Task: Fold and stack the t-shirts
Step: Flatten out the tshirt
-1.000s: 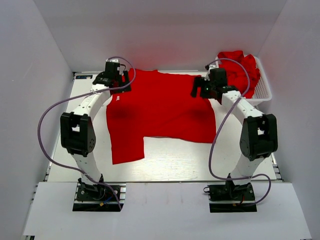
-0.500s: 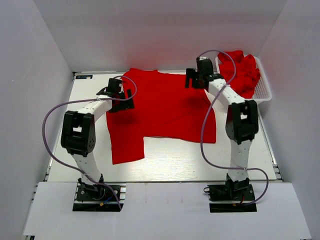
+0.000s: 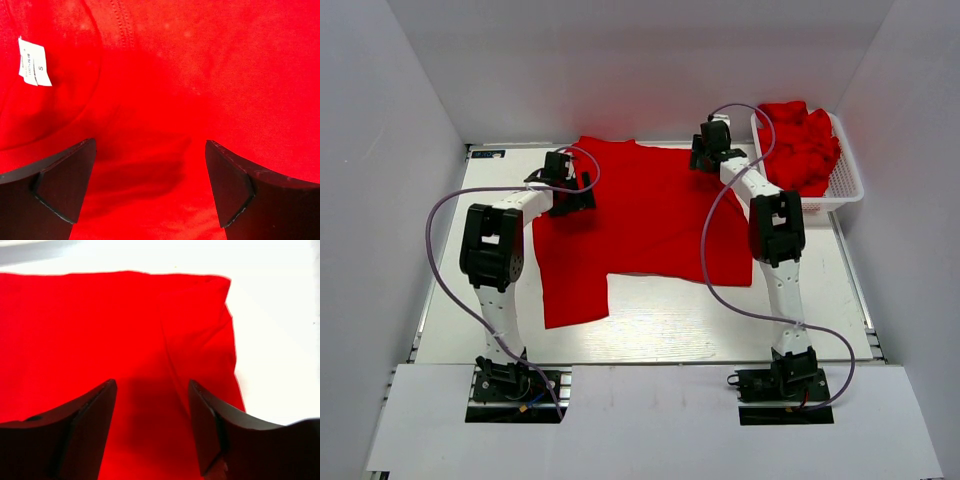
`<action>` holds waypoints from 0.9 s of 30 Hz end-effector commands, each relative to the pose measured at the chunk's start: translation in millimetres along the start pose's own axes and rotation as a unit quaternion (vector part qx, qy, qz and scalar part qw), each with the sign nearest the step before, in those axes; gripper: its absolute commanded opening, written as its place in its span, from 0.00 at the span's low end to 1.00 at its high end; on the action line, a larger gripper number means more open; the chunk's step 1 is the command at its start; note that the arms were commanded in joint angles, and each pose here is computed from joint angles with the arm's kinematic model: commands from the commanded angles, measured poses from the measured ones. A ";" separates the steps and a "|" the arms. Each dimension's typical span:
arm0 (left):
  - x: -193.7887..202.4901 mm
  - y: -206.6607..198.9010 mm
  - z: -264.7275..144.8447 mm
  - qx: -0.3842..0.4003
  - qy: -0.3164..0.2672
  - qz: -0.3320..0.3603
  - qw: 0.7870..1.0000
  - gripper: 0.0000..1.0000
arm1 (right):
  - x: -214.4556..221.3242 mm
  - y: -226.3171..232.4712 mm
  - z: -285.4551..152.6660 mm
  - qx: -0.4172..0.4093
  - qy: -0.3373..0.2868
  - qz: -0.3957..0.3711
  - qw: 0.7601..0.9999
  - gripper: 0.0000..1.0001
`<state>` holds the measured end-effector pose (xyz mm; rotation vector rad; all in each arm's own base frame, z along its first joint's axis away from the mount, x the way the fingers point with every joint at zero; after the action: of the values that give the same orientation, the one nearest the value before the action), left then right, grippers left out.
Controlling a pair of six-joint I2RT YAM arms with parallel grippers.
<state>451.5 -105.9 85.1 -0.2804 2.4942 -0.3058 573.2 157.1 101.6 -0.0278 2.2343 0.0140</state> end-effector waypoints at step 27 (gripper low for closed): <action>21.5 33.6 -1.5 -0.074 0.025 0.008 0.997 1.00 | -49.1 -60.5 33.4 0.085 -0.120 0.019 0.989 0.00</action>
<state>451.9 -96.4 76.0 -0.2875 2.4893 -0.2248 614.5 111.6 76.0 0.0903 2.1173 -0.1256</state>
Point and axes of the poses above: each gripper's point midway between its finger pads, its own z axis out along the fingers, its own y axis along the line the jaws close on, x = y × z, the point moved 6 cm from there along -z, back along the fingers, and after that the axes turned 5 degrees about -z, right-handed, at the moved point
